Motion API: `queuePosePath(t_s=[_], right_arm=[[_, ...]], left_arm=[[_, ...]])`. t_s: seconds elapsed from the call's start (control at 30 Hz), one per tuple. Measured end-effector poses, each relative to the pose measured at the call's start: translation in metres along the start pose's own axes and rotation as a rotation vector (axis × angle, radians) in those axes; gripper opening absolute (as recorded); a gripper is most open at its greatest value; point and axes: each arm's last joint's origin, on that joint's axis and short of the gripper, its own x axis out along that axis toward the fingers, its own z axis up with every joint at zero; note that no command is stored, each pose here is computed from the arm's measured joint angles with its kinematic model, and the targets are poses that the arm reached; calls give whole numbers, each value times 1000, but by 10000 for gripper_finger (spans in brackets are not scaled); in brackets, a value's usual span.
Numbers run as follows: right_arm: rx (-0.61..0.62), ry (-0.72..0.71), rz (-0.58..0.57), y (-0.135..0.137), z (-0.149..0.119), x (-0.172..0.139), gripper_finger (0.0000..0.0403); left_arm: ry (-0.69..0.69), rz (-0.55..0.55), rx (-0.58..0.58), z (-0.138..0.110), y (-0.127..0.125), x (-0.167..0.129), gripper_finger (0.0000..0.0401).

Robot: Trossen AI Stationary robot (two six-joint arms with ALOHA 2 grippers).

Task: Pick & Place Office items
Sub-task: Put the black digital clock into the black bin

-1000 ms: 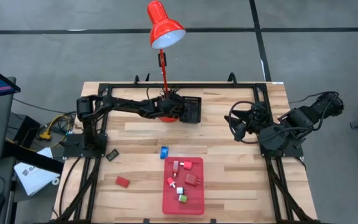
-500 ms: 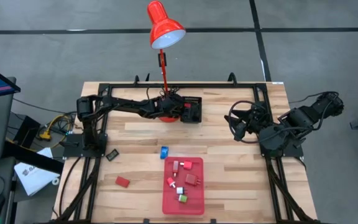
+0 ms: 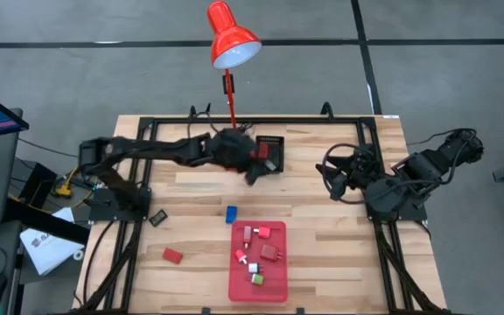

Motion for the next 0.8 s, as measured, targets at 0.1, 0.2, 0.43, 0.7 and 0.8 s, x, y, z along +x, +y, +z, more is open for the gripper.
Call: queuePosePath(t_s=[0.1,0.2,0.43,0.7,0.8], right_arm=[[-6,-1,-4,0,0,0,229],[-10,-5,-8,-1,0,0,229],[-12,-8,-11,-1,0,0,229],[-2,-9,-1,0,0,-1,229],[-3,-15,-4,0,0,-1,229]], left_arm=[[147,40,66,-17,-15,-21,216],[349,159,125,-46,-19,-37,209],[668,239,234,-109,-28,-71,207],[784,632,-118,-155,-7,-118,238],[792,705,-206,-165,-2,-134,248]])
